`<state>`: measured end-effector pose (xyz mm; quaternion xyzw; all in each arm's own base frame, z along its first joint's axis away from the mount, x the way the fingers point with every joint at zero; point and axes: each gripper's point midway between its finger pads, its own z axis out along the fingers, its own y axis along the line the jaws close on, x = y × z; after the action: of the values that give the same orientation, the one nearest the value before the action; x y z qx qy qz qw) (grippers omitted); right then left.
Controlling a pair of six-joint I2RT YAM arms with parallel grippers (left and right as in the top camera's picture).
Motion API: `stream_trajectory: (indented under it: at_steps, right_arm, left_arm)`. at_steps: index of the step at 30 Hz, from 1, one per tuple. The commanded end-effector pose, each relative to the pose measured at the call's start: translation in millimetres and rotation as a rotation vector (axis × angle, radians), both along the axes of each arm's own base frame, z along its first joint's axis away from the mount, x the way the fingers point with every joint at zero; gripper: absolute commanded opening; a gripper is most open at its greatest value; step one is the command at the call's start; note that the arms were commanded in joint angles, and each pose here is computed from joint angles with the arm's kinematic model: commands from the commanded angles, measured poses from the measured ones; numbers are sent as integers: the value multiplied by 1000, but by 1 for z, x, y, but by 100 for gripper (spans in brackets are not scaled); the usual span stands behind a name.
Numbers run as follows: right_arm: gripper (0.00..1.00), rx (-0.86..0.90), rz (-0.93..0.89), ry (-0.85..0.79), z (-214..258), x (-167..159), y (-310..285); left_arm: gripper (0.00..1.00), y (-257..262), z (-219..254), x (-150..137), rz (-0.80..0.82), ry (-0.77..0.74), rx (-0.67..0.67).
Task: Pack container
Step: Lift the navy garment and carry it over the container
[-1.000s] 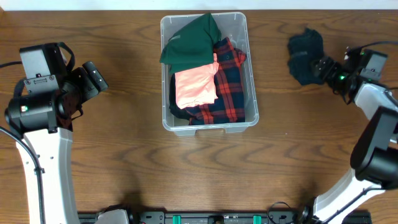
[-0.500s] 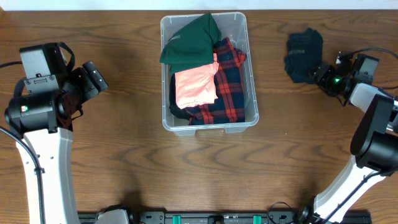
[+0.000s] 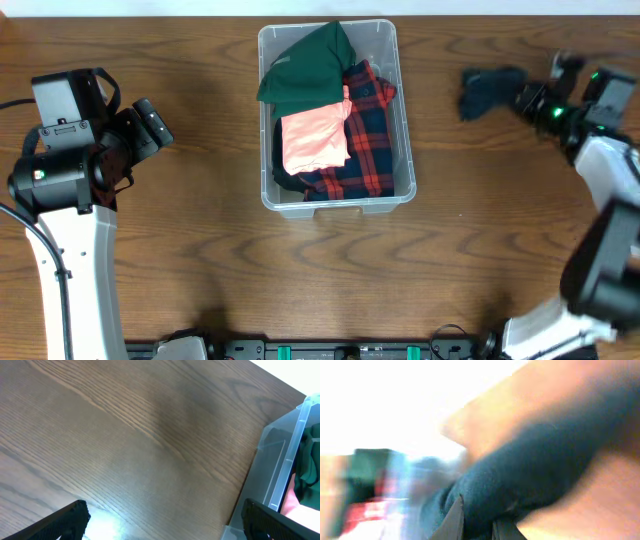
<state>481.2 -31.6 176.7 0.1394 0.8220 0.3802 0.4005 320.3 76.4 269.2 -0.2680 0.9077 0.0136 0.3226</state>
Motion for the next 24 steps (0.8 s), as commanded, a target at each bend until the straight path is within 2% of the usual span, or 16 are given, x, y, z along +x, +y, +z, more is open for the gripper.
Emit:
stream_trajectory:
  at_steps: [1, 3, 6, 10, 14, 18, 21, 24]
  right_arm:
    - [1, 14, 181, -242, 109, -29, 59]
    - [1, -5, 241, -345, 149, -46, 89]
    - [1, -3, 319, -431, 182, -66, 128]
    - [1, 8, 433, -489, 195, -83, 178]
    - [1, -47, 468, -496, 176, -79, 222]
    - [1, -132, 487, -462, 134, -63, 257]
    - [1, -129, 536, -339, 89, -61, 276]
    - [1, -173, 539, -147, 30, -63, 282]
  left_arm:
    - [98, 3, -2, 0, 13, 7, 0]
    - [98, 3, -2, 0, 12, 7, 0]
    - [98, 3, -2, 0, 13, 7, 0]
    - [98, 3, -2, 0, 13, 7, 0]
    - [98, 3, -2, 0, 13, 7, 0]
    - [98, 3, -2, 0, 12, 7, 0]
    - [98, 3, -2, 0, 13, 7, 0]
    - [98, 3, -2, 0, 12, 7, 0]
